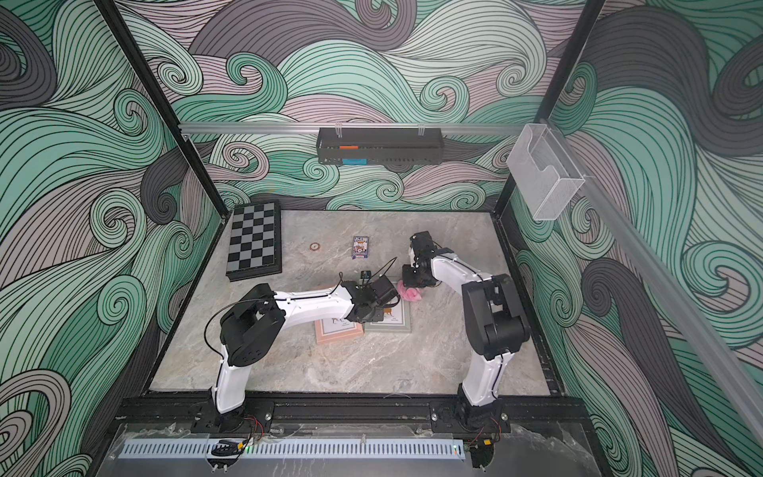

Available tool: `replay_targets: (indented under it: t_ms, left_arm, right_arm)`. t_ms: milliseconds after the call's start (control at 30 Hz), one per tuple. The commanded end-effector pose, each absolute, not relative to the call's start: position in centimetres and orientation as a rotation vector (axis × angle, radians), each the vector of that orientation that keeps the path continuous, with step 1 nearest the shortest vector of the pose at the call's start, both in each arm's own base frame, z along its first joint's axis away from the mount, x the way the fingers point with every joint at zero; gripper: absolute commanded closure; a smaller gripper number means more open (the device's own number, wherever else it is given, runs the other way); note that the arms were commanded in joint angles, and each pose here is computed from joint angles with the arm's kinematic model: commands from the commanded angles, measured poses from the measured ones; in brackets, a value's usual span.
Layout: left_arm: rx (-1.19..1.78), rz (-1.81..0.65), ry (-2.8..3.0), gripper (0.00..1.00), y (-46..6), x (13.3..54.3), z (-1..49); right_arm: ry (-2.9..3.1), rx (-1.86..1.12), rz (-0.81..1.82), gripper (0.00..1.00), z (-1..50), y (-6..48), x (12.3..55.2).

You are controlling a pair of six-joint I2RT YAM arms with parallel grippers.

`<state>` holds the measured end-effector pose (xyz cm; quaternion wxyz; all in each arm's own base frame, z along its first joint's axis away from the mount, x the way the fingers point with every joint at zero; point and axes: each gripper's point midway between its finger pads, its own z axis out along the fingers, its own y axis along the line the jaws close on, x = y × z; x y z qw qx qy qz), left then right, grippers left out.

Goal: Wipe the picture frame with a cloth
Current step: Wipe the dirt from the picture frame.

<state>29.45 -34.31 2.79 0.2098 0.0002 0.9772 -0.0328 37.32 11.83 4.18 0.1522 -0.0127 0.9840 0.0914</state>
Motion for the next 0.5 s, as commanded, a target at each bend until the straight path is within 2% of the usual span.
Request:
replay_targets:
  t_ms: [0, 300, 367, 467]
  left_arm:
    - [-0.026, 0.01, 2.708, 0.91, -33.3, 30.4, 1.9]
    - [-0.042, 0.008, 2.706, 0.91, -32.9, 32.2, 1.8]
    - [-0.032, 0.005, 2.71, 0.91, -32.9, 32.1, 1.9]
    - [-0.025, -0.019, 2.743, 0.91, -32.9, 31.3, 1.4]
  right_arm:
    - [2.878, -0.016, 0.318, 1.0, 4.0, 12.3, 33.9]
    - [2.936, -0.025, 0.283, 1.0, 2.8, 12.5, 23.1]
    - [2.902, -0.019, 0.226, 1.0, 3.1, 11.9, 24.2]
    - [2.83, -0.021, 0.205, 1.0, 5.2, 12.0, 29.1]
